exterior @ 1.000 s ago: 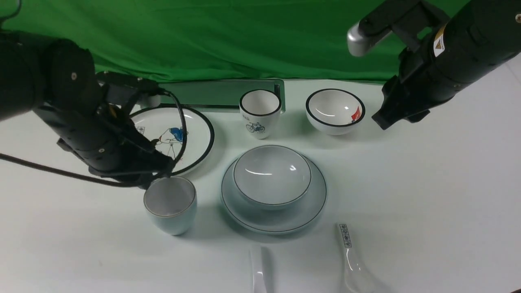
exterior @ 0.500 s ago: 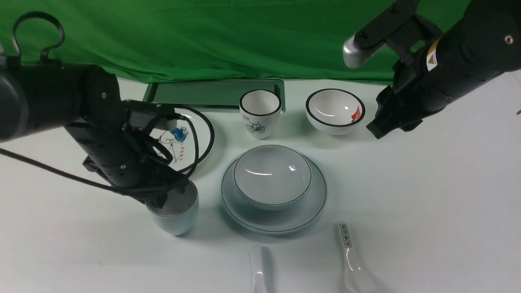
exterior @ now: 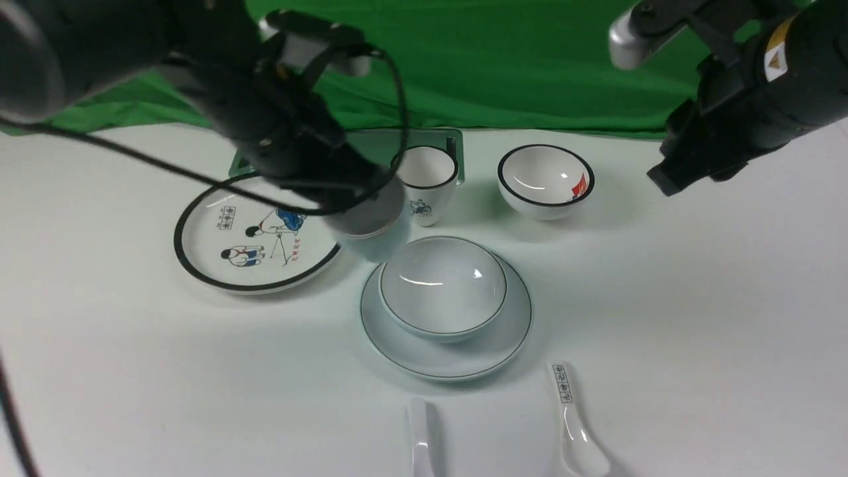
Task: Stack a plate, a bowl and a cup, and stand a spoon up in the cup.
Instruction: Use the left arm to put the blue teacup into the blue rice bowl in the middle, then use the right arm to grab a blue soup spoon
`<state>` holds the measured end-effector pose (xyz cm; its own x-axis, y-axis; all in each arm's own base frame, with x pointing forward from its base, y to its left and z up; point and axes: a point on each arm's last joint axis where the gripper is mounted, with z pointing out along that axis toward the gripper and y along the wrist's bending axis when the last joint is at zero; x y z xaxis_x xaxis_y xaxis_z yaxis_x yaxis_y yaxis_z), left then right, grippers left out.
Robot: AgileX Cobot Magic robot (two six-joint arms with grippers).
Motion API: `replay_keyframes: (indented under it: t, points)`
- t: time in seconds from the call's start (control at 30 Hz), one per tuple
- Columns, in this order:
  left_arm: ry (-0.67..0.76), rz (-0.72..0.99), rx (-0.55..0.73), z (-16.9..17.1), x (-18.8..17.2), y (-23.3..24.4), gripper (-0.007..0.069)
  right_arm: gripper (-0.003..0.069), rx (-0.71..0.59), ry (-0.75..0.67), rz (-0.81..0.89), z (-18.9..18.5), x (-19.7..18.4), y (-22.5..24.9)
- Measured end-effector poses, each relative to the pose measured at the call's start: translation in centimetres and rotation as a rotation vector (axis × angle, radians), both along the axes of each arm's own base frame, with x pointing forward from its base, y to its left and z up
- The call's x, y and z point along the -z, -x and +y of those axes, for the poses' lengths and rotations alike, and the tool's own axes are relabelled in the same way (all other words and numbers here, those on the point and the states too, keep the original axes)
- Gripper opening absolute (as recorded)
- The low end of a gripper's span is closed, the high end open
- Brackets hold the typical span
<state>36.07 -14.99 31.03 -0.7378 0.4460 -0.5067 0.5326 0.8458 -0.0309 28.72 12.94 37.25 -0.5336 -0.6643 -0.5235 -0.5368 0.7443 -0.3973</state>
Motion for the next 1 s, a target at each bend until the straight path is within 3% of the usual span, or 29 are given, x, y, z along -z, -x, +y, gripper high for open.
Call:
replay_keyframes:
  t: [0.17, 0.37, 0.6, 0.8, 0.93, 1.0]
  points:
    - [-0.034, 0.124, 0.075, -4.4, 3.9, -4.0, -0.0006, 0.0281, 0.024, -0.008, -0.001, -0.7, -1.0, 1.1]
    - [-0.072, 0.237, 0.091, -5.6, 7.5, -6.5, -0.0006, 0.0280, 0.056, 0.017, 0.058, -1.0, -0.6, 1.5]
    - [-0.062, 0.273, 0.097, -5.9, 8.4, -6.8, 0.0038, 0.0281, 0.069, 0.011, 0.065, -1.1, -0.6, 1.5]
    - [-0.072, 0.178, 0.099, -5.5, 5.0, -6.6, 0.0199, 0.0281, 0.082, 0.025, 0.094, -1.2, -0.4, 1.8]
    - [-0.051, 0.042, 0.085, -4.3, -1.1, -4.8, 0.0316, 0.0281, 0.117, 0.024, 0.150, -1.4, -0.2, 2.2]
    - [-0.030, -0.083, 0.065, -2.9, -6.5, -2.2, 0.0347, 0.0281, 0.122, -0.015, 0.223, -1.1, 0.2, 2.7]
